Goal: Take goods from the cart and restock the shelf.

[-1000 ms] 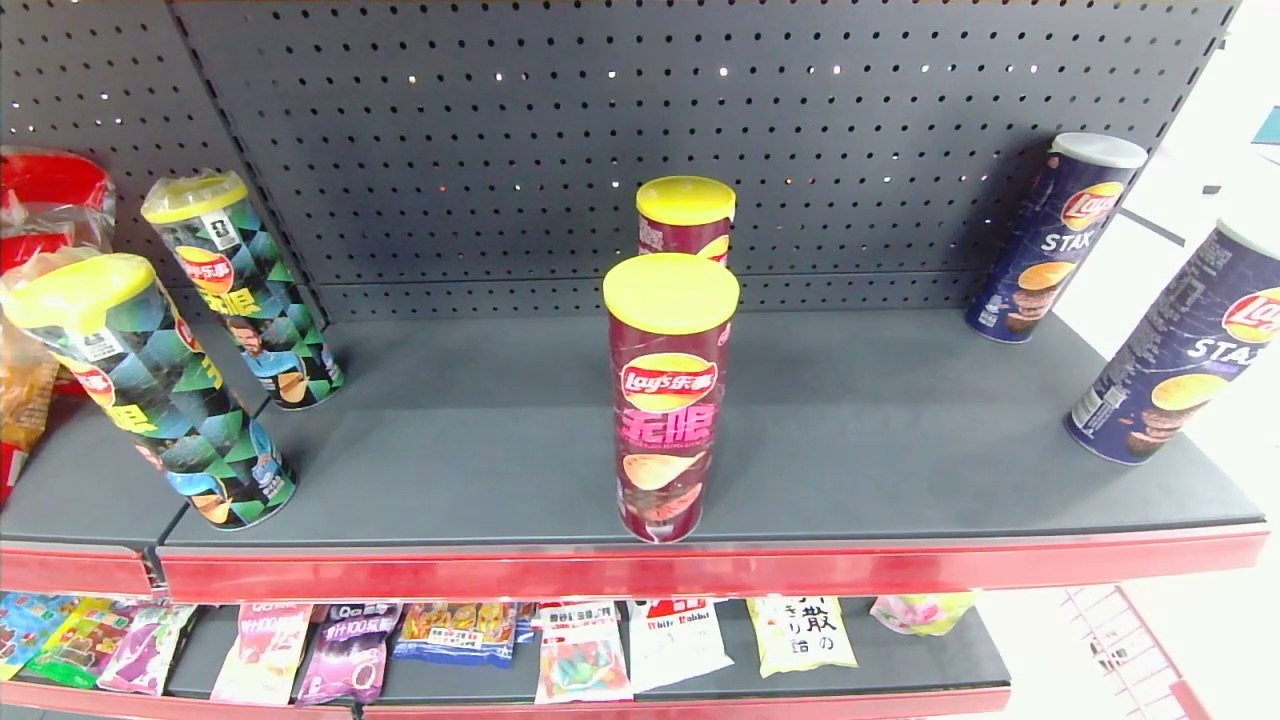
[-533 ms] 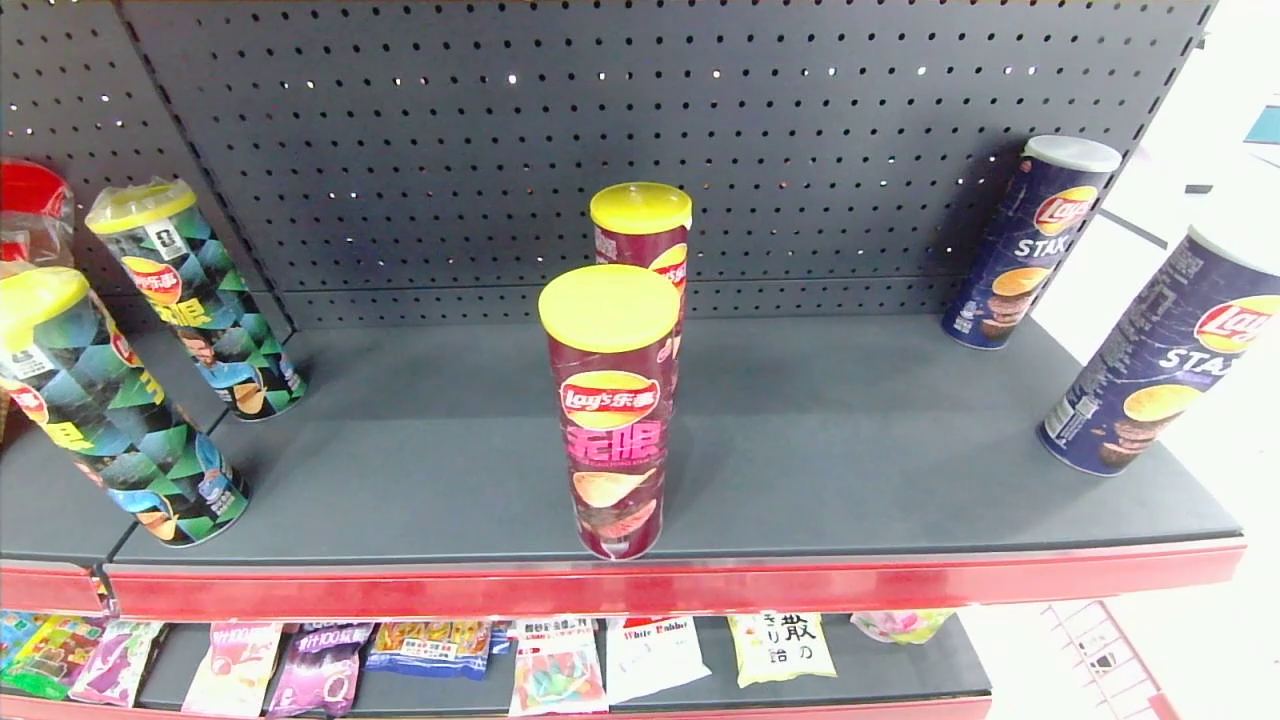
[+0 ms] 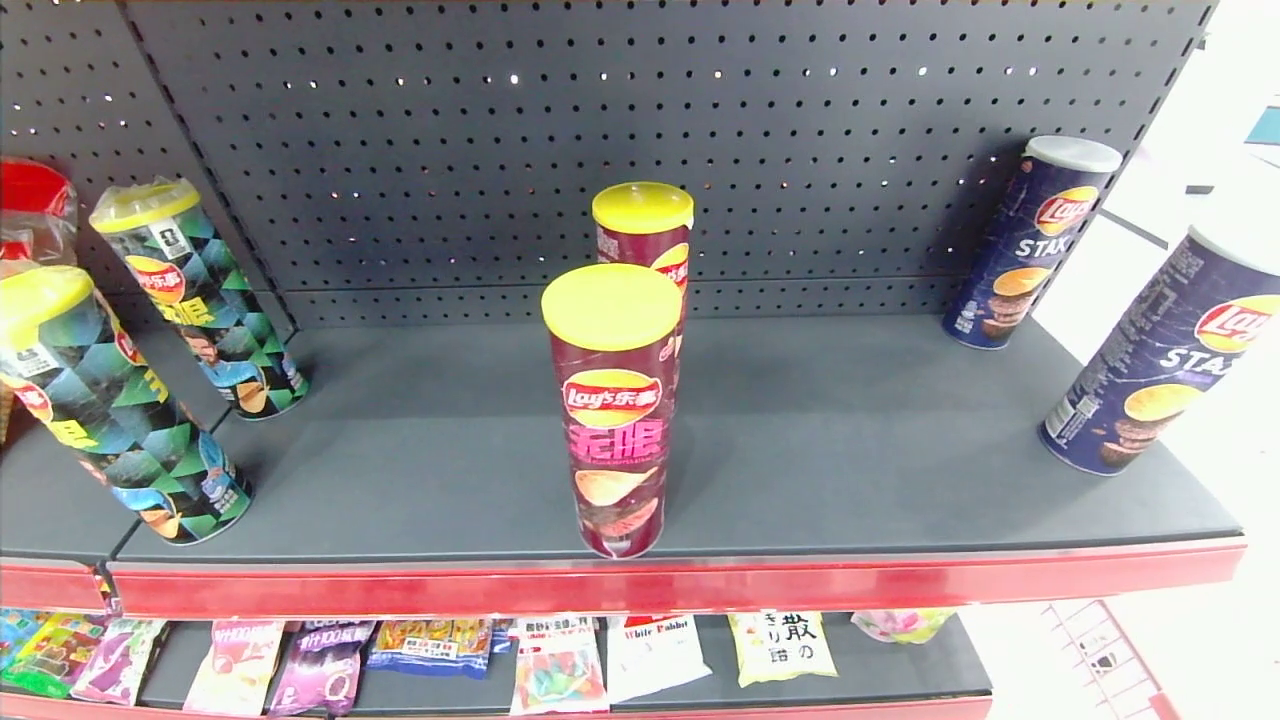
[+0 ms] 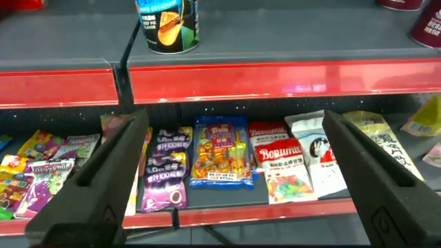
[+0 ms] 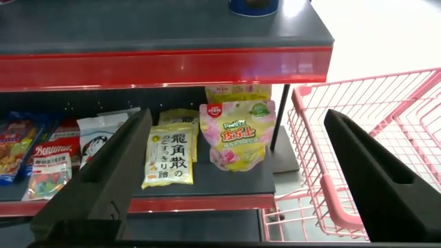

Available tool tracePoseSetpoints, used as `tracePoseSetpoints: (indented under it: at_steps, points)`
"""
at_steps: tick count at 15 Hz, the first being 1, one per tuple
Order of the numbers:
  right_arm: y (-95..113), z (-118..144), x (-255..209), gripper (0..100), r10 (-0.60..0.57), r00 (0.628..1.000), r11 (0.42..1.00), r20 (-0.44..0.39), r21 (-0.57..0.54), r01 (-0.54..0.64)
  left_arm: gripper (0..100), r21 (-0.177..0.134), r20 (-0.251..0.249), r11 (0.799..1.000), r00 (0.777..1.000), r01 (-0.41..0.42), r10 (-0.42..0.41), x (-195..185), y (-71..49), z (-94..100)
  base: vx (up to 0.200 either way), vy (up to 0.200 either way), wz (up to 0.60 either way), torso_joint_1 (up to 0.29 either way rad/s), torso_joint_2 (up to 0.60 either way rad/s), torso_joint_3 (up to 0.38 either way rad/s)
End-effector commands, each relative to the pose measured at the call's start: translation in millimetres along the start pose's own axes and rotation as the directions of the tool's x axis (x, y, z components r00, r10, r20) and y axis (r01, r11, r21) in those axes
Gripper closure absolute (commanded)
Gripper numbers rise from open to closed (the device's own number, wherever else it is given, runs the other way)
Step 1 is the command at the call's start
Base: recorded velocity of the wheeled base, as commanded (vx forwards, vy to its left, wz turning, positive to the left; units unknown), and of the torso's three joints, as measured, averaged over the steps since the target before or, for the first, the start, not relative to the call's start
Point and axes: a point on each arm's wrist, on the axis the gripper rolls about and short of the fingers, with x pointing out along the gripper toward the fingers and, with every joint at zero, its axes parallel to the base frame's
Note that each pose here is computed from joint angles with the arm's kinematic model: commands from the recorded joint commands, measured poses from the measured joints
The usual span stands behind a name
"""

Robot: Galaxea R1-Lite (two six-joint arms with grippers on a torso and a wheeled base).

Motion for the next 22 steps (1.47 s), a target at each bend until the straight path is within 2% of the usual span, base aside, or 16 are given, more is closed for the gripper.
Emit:
tracePoseSetpoints:
  at_steps: [1, 2, 3, 5, 6, 7, 8, 9, 10, 11, 13, 15, 16, 19, 20, 22]
  points:
    - [0.0, 0.0, 0.1, 0, 0.0, 1.0, 1.0, -0.002, -0.001, 0.0, 0, -0.075, 0.08, 0.994, 0.994, 0.079, -0.073, 10.9, -0.1, 77.9, 0.0, 0.0, 0.0, 0.0, 0.0, 0.0]
    - [0.0, 0.0, 0.1, 0, 0.002, 1.0, 1.0, -0.002, -0.001, -0.002, 0, -0.155, 0.107, 0.982, 0.99, 0.105, -0.089, 23.7, -0.8, 122.3, 0.0, 0.0, 0.0, 0.0, 0.0, 0.0]
    - [0.0, 0.0, 0.1, 0, 0.0, 1.0, 1.0, -0.002, -0.001, 0.0, 0, -0.193, 0.079, 0.975, 0.992, 0.113, -0.099, 37.8, -1.5, 140.9, 0.0, 0.0, 0.0, 0.0, 0.0, 0.0]
    - [0.0, 0.0, 0.1, 0, 0.0, 1.0, 1.0, -0.002, -0.001, 0.0, 0, -0.16, -0.03, 0.969, 0.98, 0.189, -0.196, 58.9, -4.0, 135.5, 0.0, 0.0, 0.0, 0.0, 0.0, 0.0]
    - [0.0, 0.0, 0.1, 0, 0.002, 1.0, 1.0, -0.002, -0.001, -0.002, 0, -0.135, -0.119, 0.96, 0.958, 0.245, -0.262, 73.0, -6.1, 126.0, 0.0, 0.0, 0.0, 0.0, 0.0, 0.0]
    - [0.0, 0.0, 0.1, 0, 0.002, 1.0, 1.0, -0.002, -0.001, -0.002, 0, -0.113, -0.162, 0.956, 0.945, 0.27, -0.286, 79.2, -7.0, 120.9, 0.0, 0.0, 0.0, 0.0, 0.0, 0.0]
    - [0.0, 0.0, 0.1, 0, 0.0, 1.0, 1.0, -0.002, -0.001, 0.0, 0, -0.064, -0.247, 0.933, 0.9, 0.355, -0.36, 90.1, -10.1, 108.8, 0.0, 0.0, 0.0, 0.0, 0.0, 0.0]
    - [0.0, 0.0, 0.1, 0, 0.0, 1.0, 1.0, -0.002, -0.001, 0.0, 0, -0.044, -0.301, 0.912, 0.865, 0.407, -0.401, 95.9, -12.5, 101.4, 0.0, 0.0, 0.0, 0.0, 0.0, 0.0]
    - [0.0, 0.0, 0.1, 0, 0.0, 1.0, 1.0, -0.002, -0.001, 0.0, 0, -0.037, -0.322, 0.9, 0.848, 0.434, -0.421, 98.7, -14.1, 99.1, 0.0, 0.0, 0.0, 0.0, 0.0, 0.0]
    - [0.0, 0.0, 0.1, 0, 0.002, 1.0, 1.0, -0.002, -0.001, -0.002, 0, -0.029, -0.387, 0.871, 0.798, 0.491, -0.462, 110.7, -19.3, 93.0, 0.0, 0.0, 0.0, 0.0, 0.0, 0.0]
    - [0.0, 0.0, 0.1, 0, 0.002, 1.0, 1.0, -0.002, -0.001, -0.002, 0, 0.003, -0.462, 0.847, 0.752, 0.531, -0.47, 130.2, -24.2, 85.7, 0.0, 0.0, 0.0, 0.0, 0.0, 0.0]
    - [0.0, 0.5, 0.0, 0, 0.002, 1.0, 1.0, 0.0, -0.001, -0.002, 0, 0.056, -0.488, 0.825, 0.737, 0.562, -0.468, 157.5, -29.1, 90.2, 0.0, 0.0, 0.0, 0.0, 0.0, 0.0]
    - [0.0, 0.0, 0.1, 0, 0.0, 1.0, 1.0, -0.002, -0.001, 0.0, 0, 0.068, -0.486, 0.817, 0.734, 0.572, -0.473, 171.0, -32.2, 96.6, 0.0, 0.0, 0.0, 0.0, 0.0, 0.0]
    - [0.0, 0.0, 0.1, 0, 0.0, 1.0, 1.0, -0.002, -0.001, 0.0, 0, 0.056, -0.482, 0.774, 0.696, 0.631, -0.532, 202.8, -48.2, 108.9, 0.0, 0.0, 0.0, 0.0, 0.0, 0.0]
    - [0.0, 0.0, 0.1, 0, 0.0, 1.0, 1.0, -0.002, -0.001, 0.0, 0, 0.051, -0.494, 0.758, 0.676, 0.651, -0.547, 210.7, -54.0, 106.2, 0.0, 0.0, 0.0, 0.0, 0.0, 0.0]
    - [0.0, 0.0, 0.1, 0, 0.0, 1.0, 1.0, -0.002, 0.001, 0.0, 0, 0.061, -0.493, 0.734, 0.66, 0.676, -0.567, 223.8, -63.8, 100.2, 0.0, 0.0, 0.0, 0.0, 0.0, 0.0]
